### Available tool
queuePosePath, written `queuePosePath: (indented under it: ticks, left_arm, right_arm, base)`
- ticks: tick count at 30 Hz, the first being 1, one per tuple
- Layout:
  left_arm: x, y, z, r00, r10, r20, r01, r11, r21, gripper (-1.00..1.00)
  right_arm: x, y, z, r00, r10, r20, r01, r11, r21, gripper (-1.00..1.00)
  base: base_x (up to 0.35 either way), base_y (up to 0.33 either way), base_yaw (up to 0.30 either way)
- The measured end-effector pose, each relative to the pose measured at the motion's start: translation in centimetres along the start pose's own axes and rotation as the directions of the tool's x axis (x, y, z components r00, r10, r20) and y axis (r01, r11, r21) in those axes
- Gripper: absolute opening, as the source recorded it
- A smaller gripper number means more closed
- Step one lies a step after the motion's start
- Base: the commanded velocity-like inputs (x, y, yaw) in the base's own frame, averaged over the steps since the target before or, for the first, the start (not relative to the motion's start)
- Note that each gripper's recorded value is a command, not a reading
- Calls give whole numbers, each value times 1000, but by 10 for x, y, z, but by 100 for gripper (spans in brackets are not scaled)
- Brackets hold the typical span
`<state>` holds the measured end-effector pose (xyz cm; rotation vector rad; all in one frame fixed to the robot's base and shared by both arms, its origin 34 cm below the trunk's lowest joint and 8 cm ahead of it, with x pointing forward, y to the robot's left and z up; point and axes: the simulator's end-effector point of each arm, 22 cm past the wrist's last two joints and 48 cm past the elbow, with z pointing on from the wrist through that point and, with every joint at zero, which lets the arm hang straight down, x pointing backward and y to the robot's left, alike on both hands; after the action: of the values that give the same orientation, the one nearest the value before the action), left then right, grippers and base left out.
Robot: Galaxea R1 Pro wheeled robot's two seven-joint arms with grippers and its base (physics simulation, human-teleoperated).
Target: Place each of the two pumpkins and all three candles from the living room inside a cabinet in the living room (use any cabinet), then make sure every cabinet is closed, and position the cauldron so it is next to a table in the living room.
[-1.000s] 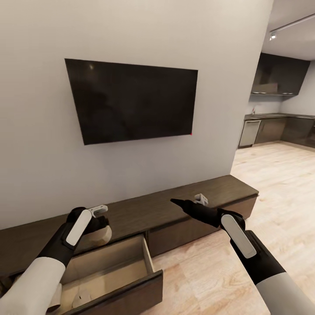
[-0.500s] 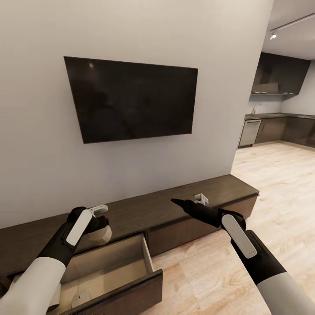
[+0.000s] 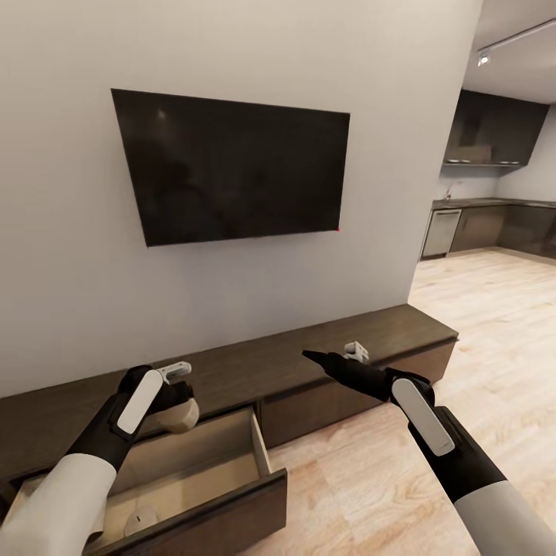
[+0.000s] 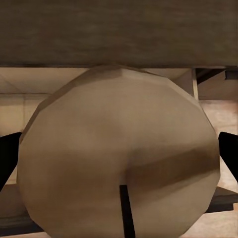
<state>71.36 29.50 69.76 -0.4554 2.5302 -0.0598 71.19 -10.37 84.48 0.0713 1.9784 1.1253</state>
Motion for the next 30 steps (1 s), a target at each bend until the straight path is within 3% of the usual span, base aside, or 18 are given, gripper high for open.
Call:
queuePosePath:
  ticks: [5, 11, 14, 30]
  left_arm:
    - [10, 2, 10, 1000, -3, -10, 3, 1000, 4, -100]
    - [23, 1, 22, 1000, -7, -24, 7, 1000, 7, -100]
    - [34, -11, 27, 999, -7, -35, 8, 1000, 28, -100]
    - [57, -12, 51, 999, -2, -36, 3, 999, 35, -100]
  right_arm:
    - [7, -4, 1, 1000, 1, 2, -1, 1000, -12, 100]
    - [16, 22, -1, 1000, 6, 1, -6, 985, -173, 100]
    - [20, 27, -2, 1000, 6, 1, -6, 977, -215, 100]
    - [45, 9, 2, 1000, 2, 3, -1, 974, -226, 100]
  base:
    - [0, 0, 0]
    - [0, 0, 0]
    - [0, 0, 0]
    - [0, 0, -57]
